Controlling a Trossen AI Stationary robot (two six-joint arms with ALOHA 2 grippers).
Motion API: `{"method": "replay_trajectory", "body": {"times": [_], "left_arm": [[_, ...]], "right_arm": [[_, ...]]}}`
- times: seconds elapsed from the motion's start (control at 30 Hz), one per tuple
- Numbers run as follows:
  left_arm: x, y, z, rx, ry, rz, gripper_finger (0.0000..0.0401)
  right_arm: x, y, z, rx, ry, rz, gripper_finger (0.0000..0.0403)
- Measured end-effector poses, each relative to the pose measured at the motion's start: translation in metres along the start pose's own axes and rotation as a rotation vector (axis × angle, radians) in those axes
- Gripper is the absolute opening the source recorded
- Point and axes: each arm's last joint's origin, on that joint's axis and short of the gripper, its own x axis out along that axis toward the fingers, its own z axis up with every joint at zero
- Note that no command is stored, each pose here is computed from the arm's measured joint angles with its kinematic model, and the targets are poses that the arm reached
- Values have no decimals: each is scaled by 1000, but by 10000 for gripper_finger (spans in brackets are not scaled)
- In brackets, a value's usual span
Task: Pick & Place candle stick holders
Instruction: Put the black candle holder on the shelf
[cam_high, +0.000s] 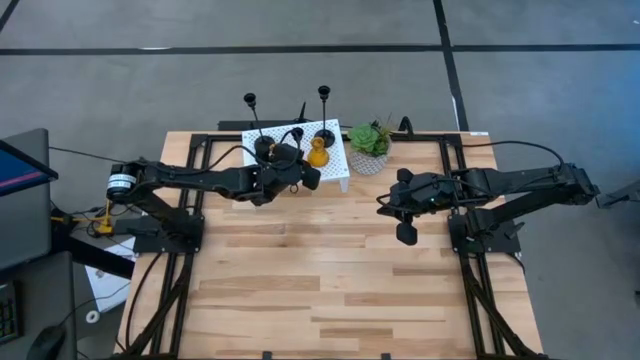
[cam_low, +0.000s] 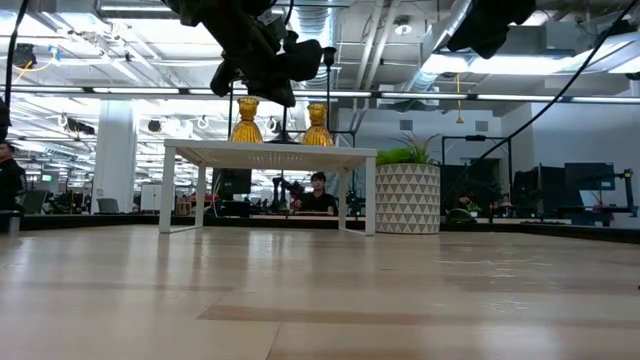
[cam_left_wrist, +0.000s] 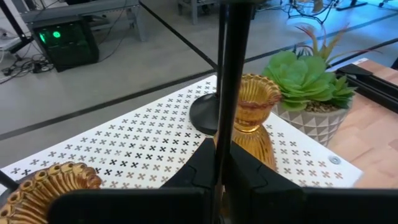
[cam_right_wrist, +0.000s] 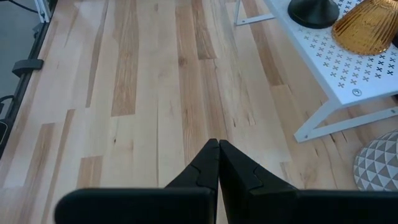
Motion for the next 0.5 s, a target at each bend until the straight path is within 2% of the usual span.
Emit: {"method": "replay_trajectory", "body": {"times": [0.5], "left_arm": [[2,2,1,-3,-1,9,12]], "right_arm": [[0,0,0,0,0,0,0]]}}
